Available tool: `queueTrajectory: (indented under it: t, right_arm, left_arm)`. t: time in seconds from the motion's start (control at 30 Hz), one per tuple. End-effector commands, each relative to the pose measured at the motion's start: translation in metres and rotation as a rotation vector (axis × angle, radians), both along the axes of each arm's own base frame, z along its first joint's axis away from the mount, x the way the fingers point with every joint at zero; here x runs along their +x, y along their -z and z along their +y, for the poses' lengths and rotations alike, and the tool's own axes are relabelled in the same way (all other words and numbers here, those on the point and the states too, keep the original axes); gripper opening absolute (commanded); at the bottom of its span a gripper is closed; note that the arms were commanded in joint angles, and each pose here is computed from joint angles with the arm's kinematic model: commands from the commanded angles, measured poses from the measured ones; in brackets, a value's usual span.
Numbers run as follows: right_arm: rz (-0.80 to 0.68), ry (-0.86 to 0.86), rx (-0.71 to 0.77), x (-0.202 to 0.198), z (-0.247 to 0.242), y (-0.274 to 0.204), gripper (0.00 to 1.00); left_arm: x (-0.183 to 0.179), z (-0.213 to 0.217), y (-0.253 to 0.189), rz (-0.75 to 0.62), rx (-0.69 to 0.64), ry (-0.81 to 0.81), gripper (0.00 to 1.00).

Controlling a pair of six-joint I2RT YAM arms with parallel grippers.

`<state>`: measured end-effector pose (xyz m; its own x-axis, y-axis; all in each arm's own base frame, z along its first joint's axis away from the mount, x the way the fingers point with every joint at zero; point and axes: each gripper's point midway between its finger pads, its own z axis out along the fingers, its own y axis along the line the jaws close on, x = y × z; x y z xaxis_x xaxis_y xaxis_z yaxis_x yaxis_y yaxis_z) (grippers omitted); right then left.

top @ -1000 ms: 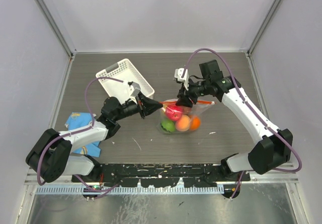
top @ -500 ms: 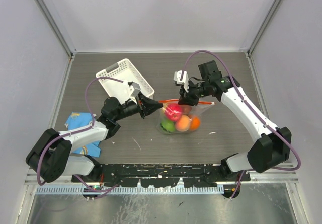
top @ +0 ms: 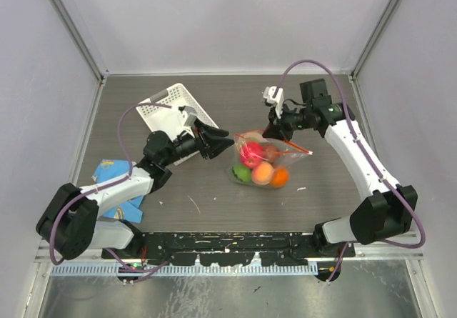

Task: Open the zip-top bag and remove the fake food
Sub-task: Open the zipper of the food storage bag at the center of the board.

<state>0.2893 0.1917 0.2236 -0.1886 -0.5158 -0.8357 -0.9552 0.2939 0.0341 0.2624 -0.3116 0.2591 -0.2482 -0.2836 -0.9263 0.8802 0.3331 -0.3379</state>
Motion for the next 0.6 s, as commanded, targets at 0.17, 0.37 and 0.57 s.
queueTrajectory:
  t: [0.17, 0.37, 0.57]
  right_arm:
    - [-0.096, 0.289, 0.157, 0.044, -0.056, -0.093, 0.01]
    - [-0.064, 0.365, 0.227, 0.050, -0.061, -0.102, 0.01]
    - [0.068, 0.449, 0.323, 0.055, -0.054, -0.067, 0.01]
  left_arm:
    - [0.014, 0.021, -0.048, 0.048, -0.072, -0.164, 0.66]
    - [0.013, 0.026, -0.028, 0.221, -0.089, -0.192, 0.77]
    - [0.012, 0.020, -0.009, 0.410, -0.115, -0.174, 0.76]
